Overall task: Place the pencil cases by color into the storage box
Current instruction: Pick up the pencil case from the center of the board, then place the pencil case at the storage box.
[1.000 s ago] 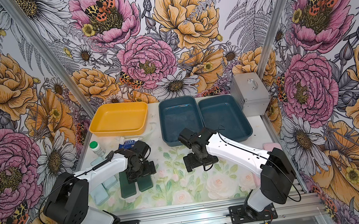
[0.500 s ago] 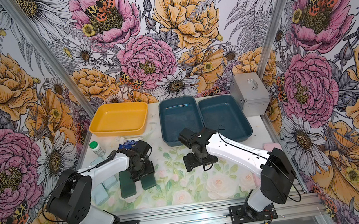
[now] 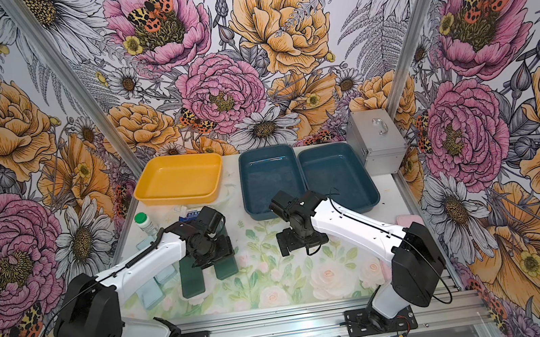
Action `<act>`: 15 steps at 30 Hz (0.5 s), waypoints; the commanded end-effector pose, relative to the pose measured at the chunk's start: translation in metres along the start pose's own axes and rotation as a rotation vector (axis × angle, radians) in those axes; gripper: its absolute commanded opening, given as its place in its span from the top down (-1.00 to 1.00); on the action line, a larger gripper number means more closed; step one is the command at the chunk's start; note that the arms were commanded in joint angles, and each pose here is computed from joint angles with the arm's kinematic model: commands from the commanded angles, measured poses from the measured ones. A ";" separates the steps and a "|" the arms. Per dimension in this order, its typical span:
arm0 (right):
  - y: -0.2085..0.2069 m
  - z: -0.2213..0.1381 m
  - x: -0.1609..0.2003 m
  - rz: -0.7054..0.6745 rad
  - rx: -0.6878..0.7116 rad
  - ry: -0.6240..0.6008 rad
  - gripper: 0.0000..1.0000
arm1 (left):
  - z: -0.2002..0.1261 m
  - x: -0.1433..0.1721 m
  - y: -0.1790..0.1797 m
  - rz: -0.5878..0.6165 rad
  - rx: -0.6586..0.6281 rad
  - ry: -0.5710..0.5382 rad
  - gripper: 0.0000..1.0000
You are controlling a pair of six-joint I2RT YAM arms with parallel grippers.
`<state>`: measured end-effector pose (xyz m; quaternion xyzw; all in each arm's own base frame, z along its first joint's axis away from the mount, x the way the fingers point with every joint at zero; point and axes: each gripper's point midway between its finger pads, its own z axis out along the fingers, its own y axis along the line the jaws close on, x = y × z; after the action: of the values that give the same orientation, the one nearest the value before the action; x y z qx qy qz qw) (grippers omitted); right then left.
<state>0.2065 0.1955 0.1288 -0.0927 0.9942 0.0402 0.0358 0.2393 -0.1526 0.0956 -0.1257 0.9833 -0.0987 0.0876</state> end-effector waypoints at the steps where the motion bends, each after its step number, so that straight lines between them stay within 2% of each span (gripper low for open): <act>1: -0.002 -0.003 -0.004 0.017 -0.031 -0.030 -0.98 | -0.054 -0.020 -0.018 0.001 0.070 -0.078 0.01; 7: -0.006 -0.003 -0.014 0.024 -0.040 -0.033 -0.99 | -0.102 -0.085 -0.026 -0.076 0.177 -0.150 0.01; 15: -0.011 -0.002 -0.016 0.045 -0.041 -0.029 -0.99 | -0.118 -0.187 -0.041 -0.091 0.232 -0.226 0.03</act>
<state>0.2188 0.1835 0.1255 -0.0680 0.9959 0.0489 0.0334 0.3871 -0.1168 0.2393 -0.1963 0.9414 -0.1814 0.2058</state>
